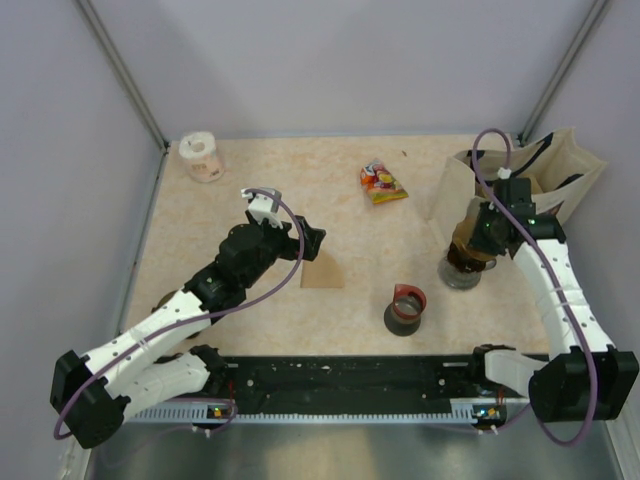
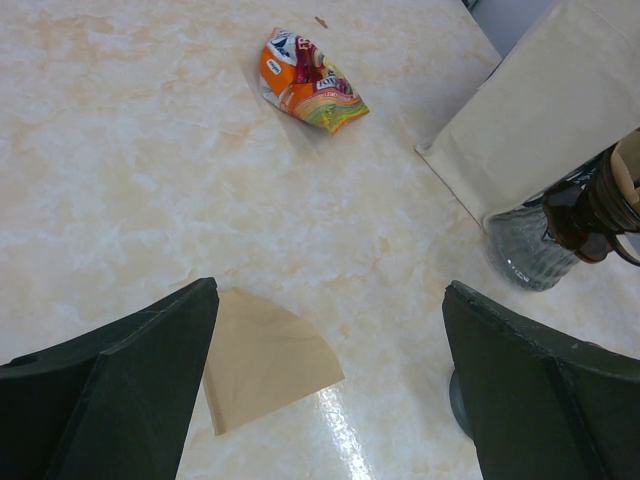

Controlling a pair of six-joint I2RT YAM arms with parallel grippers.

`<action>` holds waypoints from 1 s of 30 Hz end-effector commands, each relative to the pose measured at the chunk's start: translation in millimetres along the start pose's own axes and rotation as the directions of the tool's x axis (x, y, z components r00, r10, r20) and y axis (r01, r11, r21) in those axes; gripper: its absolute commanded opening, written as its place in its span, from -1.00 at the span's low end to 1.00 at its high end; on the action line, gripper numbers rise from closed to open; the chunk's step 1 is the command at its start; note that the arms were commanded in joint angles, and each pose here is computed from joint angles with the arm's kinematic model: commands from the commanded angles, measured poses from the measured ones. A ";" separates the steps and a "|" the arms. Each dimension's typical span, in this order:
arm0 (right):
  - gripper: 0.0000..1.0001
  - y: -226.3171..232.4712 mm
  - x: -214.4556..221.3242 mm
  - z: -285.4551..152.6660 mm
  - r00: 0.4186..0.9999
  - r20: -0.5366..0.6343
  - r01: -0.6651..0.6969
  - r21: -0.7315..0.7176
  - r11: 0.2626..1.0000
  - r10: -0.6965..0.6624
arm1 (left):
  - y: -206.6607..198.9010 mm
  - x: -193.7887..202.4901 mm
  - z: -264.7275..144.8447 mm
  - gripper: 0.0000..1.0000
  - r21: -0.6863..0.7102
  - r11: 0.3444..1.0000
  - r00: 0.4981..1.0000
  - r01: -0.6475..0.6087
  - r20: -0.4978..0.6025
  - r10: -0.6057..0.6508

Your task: Place the coffee filter in the dripper

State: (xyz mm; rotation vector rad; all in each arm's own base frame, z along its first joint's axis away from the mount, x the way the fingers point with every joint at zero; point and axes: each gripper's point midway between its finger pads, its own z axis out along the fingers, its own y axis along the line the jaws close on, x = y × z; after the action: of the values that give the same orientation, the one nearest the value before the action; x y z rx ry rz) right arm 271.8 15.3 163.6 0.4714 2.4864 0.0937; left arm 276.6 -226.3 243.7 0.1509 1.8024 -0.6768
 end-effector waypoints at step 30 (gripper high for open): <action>-0.32 230.5 11.4 -74.0 0.896 0.326 0.431 -0.479 0.765 -0.300 | 38.1 11.2 -18.0 0.98 -0.252 0.958 0.988 0.134 -0.047 -0.150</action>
State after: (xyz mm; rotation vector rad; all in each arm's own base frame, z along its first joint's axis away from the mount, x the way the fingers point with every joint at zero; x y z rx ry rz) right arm 269.2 210.5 272.7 -0.2413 2.1687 0.5688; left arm 272.9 -211.2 219.5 0.0289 1.9286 -0.6210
